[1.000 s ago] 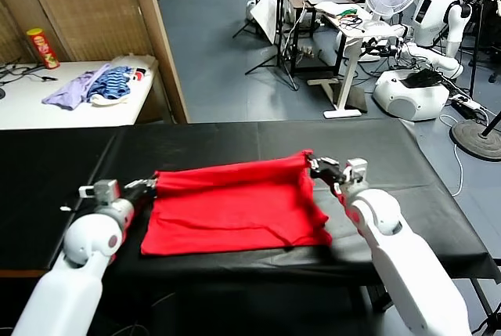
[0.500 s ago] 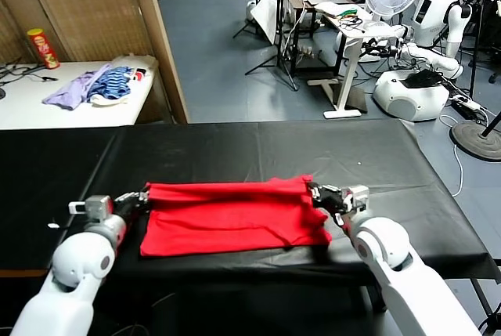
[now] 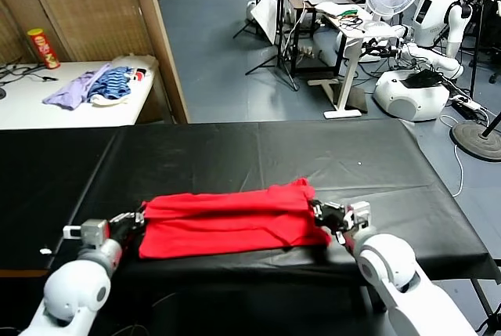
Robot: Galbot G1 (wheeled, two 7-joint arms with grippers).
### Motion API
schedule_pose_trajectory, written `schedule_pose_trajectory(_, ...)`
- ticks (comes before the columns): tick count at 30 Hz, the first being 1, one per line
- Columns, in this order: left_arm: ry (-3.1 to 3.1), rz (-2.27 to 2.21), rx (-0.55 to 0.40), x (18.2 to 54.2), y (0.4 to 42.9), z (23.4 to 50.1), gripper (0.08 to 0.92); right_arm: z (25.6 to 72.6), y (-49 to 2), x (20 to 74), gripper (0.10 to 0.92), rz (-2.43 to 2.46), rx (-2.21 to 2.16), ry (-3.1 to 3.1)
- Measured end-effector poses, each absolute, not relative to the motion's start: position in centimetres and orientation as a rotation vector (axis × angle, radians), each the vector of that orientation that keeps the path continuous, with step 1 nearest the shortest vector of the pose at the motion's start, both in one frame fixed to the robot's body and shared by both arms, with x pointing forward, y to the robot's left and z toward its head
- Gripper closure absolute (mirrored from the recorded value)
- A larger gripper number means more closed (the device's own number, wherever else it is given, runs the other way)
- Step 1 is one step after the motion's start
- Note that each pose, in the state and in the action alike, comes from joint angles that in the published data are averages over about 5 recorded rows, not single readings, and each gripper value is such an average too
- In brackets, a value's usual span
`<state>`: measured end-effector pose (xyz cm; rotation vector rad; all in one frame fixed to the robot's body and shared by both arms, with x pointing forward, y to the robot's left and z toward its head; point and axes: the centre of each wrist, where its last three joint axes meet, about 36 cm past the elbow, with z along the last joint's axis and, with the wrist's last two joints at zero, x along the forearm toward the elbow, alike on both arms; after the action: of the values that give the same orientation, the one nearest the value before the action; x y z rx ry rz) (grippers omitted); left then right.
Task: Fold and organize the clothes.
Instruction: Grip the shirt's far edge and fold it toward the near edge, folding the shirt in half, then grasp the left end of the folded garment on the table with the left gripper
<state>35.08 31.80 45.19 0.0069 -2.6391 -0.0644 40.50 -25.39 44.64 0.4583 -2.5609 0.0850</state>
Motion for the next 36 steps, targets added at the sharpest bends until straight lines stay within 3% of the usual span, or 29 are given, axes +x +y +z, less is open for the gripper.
schedule_pose_trajectory(2,-2.630,-0.077,0.006,34.6,31.5,45.1,0.873,44.7,-25.5,40.2,0.875,0.085,0.459,-2.565)
schedule_pose_trajectory(6,-2.621,-0.097,0.002,33.8,30.9,45.0,0.839,45.5,-26.1,39.8,0.705,0.077,0.468,-2.592)
schedule_pose_trajectory(12,-2.639,-0.101,-0.006,32.8,30.5,45.9,0.562,46.9,-26.7,40.6,0.374,0.031,0.433,-2.663)
schedule_pose_trajectory(16,-2.685,-0.069,0.002,33.3,30.6,46.5,0.345,46.9,-26.2,42.0,0.242,0.020,0.377,-2.713)
schedule_pose_trajectory(19,-2.698,0.005,0.008,34.4,30.9,46.4,0.233,46.1,-25.3,43.5,0.227,0.022,0.356,-2.726)
schedule_pose_trajectory(28,-2.654,0.194,-0.044,38.6,31.4,44.3,0.201,42.4,-23.0,47.5,0.229,0.016,0.309,-2.682)
schedule_pose_trajectory(31,-2.638,0.213,-0.033,39.6,31.7,43.6,0.201,41.4,-22.6,48.0,0.279,0.000,0.304,-2.660)
schedule_pose_trajectory(34,-2.615,0.220,-0.014,40.2,32.1,42.9,0.223,40.7,-22.3,48.2,0.389,-0.014,0.306,-2.643)
schedule_pose_trajectory(36,-2.602,0.220,-0.004,40.3,32.3,42.6,0.311,40.4,-22.0,48.2,0.479,-0.020,0.307,-2.638)
